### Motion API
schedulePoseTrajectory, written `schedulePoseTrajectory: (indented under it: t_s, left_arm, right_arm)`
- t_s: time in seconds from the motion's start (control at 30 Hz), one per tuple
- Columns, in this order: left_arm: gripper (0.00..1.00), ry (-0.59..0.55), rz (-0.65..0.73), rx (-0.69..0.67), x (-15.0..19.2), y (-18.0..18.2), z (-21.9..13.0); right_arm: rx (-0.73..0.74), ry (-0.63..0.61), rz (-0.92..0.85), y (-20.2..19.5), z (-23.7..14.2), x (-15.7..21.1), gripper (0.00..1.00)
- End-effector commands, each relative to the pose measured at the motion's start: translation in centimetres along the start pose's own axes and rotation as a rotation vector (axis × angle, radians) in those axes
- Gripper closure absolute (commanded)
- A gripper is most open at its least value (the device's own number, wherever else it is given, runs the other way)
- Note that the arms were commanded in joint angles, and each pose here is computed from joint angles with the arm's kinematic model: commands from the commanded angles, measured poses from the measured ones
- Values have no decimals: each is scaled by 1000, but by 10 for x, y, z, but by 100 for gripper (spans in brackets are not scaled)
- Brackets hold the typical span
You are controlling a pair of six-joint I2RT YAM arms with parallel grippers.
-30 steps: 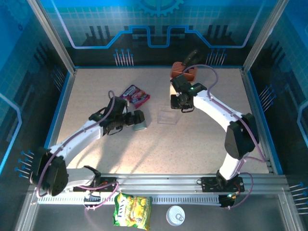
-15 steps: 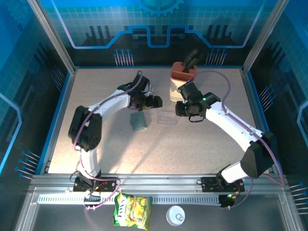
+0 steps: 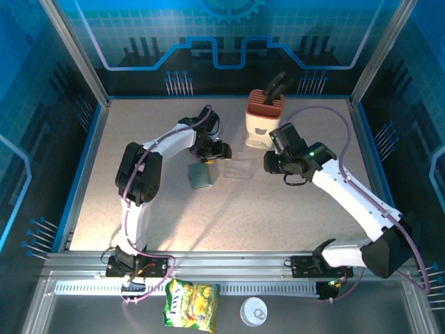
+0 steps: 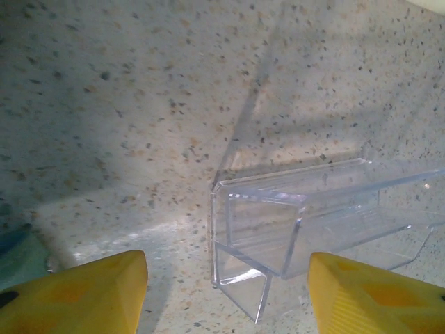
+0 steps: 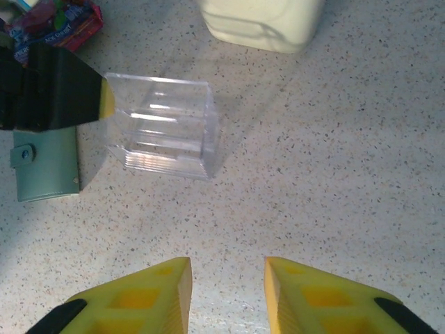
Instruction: Take the credit cards out of the card holder
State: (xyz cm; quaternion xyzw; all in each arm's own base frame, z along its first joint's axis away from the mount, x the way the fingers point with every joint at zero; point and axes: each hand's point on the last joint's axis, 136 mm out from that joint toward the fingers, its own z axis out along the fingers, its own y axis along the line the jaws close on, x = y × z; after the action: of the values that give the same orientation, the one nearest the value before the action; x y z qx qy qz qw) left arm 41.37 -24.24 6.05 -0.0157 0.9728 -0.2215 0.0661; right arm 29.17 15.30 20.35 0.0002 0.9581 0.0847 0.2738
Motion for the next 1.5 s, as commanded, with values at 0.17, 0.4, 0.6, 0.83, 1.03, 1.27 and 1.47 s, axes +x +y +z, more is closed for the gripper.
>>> schedulePoseTrajectory:
  t_s: [0.17, 0.4, 0.6, 0.83, 1.03, 1.27, 1.47]
  left_arm:
    - [35, 35, -10, 17, 15, 16, -6]
    - [34, 38, 26, 153, 25, -35, -8]
    - [34, 15, 26, 178, 20, -48, -10]
    - [36, 15, 35, 212, 15, -58, -10]
    - [36, -36, 77, 109, 6, -43, -22]
    - [39, -26, 52, 235, -7, -63, -23]
    - [39, -26, 49, 259, -10, -70, -19]
  right_arm:
    - [19, -5, 10, -6, -5, 2, 67]
    - [17, -3, 10, -6, -3, 1, 66]
    - [13, 0, 7, -5, -3, 2, 66]
    - [15, 0, 6, -6, -3, 2, 66]
    - [16, 3, 6, -5, -1, 1, 66]
    - [10, 9, 10, -3, 1, 2, 66]
    - [13, 9, 12, -4, 1, 2, 66]
